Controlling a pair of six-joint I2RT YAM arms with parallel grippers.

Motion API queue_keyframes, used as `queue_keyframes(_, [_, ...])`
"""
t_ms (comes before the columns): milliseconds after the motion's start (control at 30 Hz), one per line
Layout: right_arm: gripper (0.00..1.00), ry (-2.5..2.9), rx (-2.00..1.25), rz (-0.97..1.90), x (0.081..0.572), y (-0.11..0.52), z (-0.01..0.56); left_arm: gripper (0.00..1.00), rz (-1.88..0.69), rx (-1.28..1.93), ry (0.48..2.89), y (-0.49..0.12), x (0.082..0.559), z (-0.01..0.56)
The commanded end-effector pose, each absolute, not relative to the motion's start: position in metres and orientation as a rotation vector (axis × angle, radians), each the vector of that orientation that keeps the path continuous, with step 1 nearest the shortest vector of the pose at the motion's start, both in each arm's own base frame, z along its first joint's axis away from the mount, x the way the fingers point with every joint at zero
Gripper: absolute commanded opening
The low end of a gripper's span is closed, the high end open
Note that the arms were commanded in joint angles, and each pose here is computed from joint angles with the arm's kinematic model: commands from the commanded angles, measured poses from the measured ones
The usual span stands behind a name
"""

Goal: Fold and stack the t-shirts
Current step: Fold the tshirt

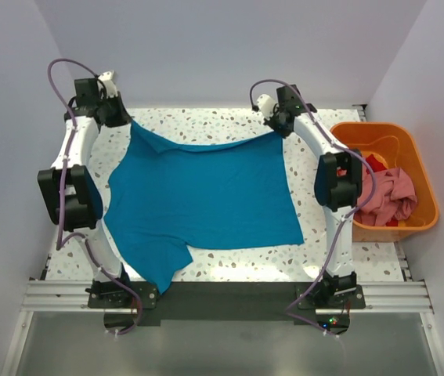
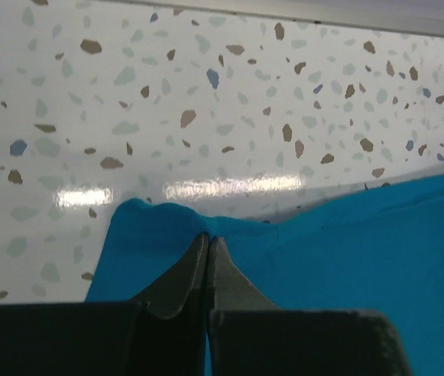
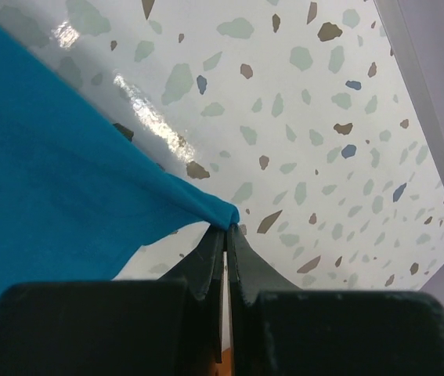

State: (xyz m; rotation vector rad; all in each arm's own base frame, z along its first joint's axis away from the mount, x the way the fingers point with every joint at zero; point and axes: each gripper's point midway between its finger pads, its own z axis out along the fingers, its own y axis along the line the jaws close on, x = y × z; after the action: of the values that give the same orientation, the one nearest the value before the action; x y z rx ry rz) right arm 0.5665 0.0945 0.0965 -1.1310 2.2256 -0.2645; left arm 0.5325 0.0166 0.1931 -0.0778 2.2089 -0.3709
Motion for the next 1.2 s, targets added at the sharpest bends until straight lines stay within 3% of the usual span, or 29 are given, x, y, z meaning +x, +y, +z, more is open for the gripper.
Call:
queue_keyframes(0, [0.00, 2.159, -1.161, -0.256, 0.553, 0.091, 0.140, 0.00, -0.299, -0.170, 2.254, 0.024, 0.501, 0.207])
queue_keyframes(700, [0.00, 2.215, -1.355, -0.182, 0.498, 0.078, 0.129, 0.00, -0.416, -0.440, 2.555, -0.010, 0.332, 0.164])
queue_keyframes(900, [0.00, 2.254, -1.430, -0.158, 0.478, 0.073, 0.109, 0.00, -0.403, -0.479, 2.599, -0.012, 0.302, 0.142])
queue_keyframes(1167, [0.00, 2.297, -1.470, -0.162, 0.466, 0.066, 0.093, 0.00, -0.336, -0.476, 2.633, 0.001, 0.303, 0.139])
